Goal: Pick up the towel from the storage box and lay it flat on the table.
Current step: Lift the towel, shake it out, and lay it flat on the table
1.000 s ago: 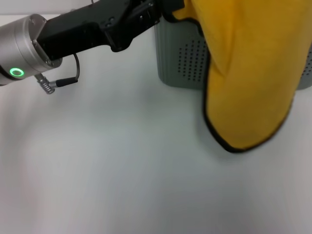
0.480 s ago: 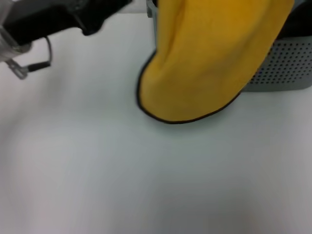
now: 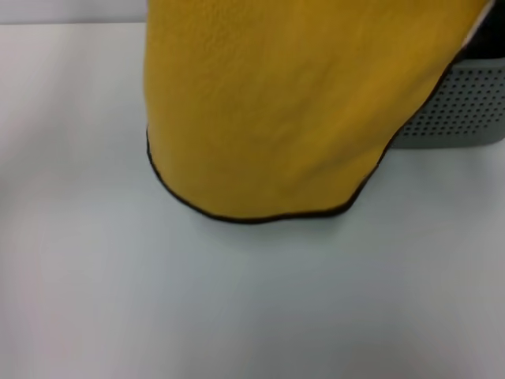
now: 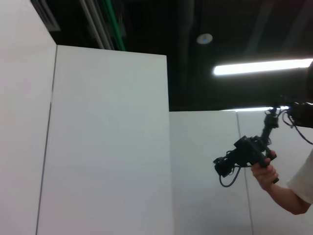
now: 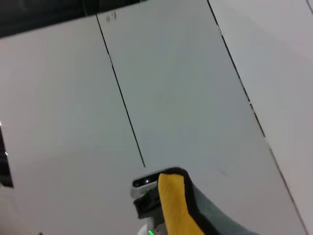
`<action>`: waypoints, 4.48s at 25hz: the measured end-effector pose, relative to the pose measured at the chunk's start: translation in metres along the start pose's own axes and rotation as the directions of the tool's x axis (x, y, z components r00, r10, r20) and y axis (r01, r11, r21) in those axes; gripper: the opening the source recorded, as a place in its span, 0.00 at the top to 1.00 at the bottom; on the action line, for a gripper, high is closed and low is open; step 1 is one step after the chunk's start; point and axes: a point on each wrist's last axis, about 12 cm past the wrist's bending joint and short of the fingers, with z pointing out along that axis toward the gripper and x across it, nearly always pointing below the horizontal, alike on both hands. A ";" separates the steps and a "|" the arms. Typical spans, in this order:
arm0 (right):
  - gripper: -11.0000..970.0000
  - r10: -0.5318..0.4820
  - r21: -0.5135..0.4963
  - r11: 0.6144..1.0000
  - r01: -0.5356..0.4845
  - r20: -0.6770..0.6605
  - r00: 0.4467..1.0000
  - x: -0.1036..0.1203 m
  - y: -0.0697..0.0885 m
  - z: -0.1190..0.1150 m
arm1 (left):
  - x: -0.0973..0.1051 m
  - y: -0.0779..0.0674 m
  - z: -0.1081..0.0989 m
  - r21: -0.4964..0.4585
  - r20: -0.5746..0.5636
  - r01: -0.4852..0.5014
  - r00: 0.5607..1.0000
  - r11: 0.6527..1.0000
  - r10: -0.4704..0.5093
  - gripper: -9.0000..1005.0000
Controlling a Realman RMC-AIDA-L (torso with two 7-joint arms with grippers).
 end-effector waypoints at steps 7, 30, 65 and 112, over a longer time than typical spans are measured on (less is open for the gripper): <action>0.34 0.070 -0.034 0.997 -0.069 0.037 0.997 0.042 0.004 -0.008 | -0.010 -0.001 0.005 0.021 0.000 -0.004 1.000 1.000 0.004 0.97; 0.35 -0.453 0.087 0.881 0.465 -0.127 0.883 0.106 0.041 0.025 | -0.004 -0.004 -0.013 -0.027 -0.013 0.050 0.999 0.998 -0.050 0.98; 0.66 -0.737 0.004 0.517 0.856 -0.507 0.447 0.102 -0.049 0.194 | 0.020 -0.003 -0.021 -0.062 -0.054 0.038 0.998 0.997 -0.041 0.98; 0.97 -0.180 0.185 0.965 0.184 -0.039 0.983 0.054 0.035 0.005 | 0.027 0.006 0.006 -0.117 -0.594 -0.026 0.803 0.993 -0.049 0.98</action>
